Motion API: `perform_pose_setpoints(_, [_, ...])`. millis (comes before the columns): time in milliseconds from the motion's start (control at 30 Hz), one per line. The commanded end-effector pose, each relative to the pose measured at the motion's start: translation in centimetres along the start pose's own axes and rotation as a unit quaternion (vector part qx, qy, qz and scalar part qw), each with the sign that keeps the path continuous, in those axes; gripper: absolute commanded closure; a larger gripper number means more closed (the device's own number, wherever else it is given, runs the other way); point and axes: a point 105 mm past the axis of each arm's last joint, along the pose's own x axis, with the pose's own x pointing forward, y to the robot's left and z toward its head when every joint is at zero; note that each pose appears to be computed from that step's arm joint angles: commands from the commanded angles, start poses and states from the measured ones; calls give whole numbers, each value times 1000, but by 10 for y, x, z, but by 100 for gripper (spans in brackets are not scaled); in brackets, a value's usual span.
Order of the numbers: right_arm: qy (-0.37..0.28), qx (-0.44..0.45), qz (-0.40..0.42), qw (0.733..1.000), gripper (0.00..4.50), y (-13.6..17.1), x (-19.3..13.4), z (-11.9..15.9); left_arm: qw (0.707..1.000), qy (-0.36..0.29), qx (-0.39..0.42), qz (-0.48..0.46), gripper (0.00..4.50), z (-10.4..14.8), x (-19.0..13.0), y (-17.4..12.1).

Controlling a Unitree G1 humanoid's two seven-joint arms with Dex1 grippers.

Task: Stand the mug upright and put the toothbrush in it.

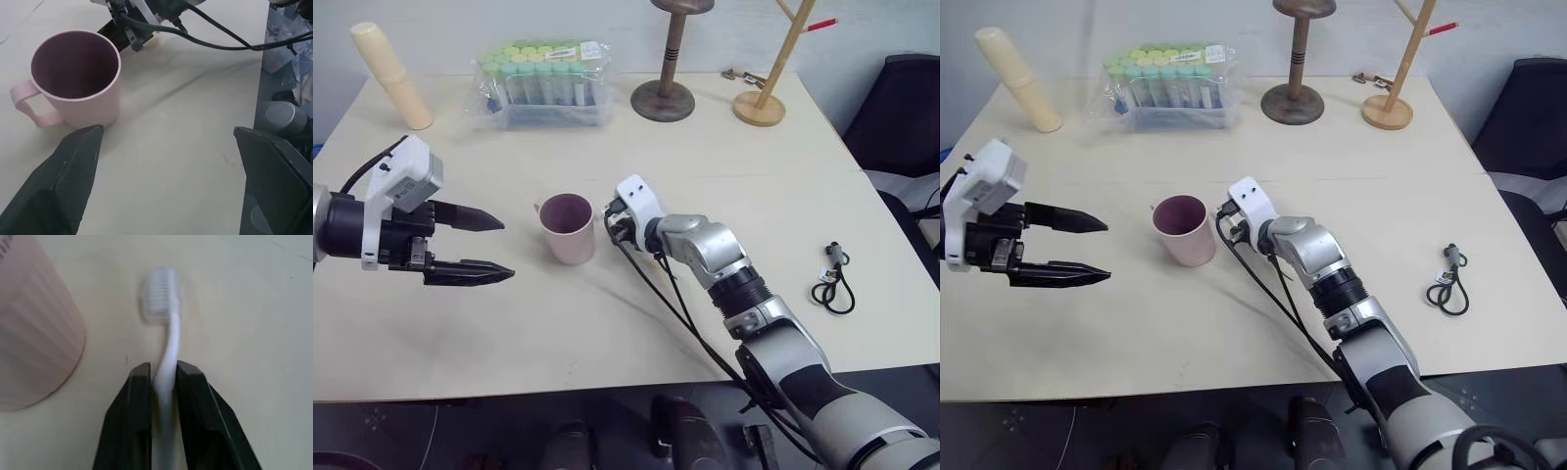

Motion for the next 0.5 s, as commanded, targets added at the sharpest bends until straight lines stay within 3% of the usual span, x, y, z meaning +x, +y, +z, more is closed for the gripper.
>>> perform_pose_setpoints(33, [15,5,1,1000,371,-3,-2,-10,1000,-7,22,8,0,7,-3,1])
perform_pose_setpoints(133, [16,9,-7,1000,433,-6,-4,-13,1000,-9,22,8,0,6,-2,2])
perform_pose_setpoints(300, [-9,21,-62,998,433,-30,-13,-8,1000,-21,15,10,0,6,-3,3])
perform_pose_setpoints(433, [-148,82,-92,981,433,-48,-31,44,998,-44,2,33,0,5,-10,8])
perform_pose_setpoints(500, [-233,107,-72,964,433,-43,-45,87,997,-57,-9,59,0,3,-17,14])
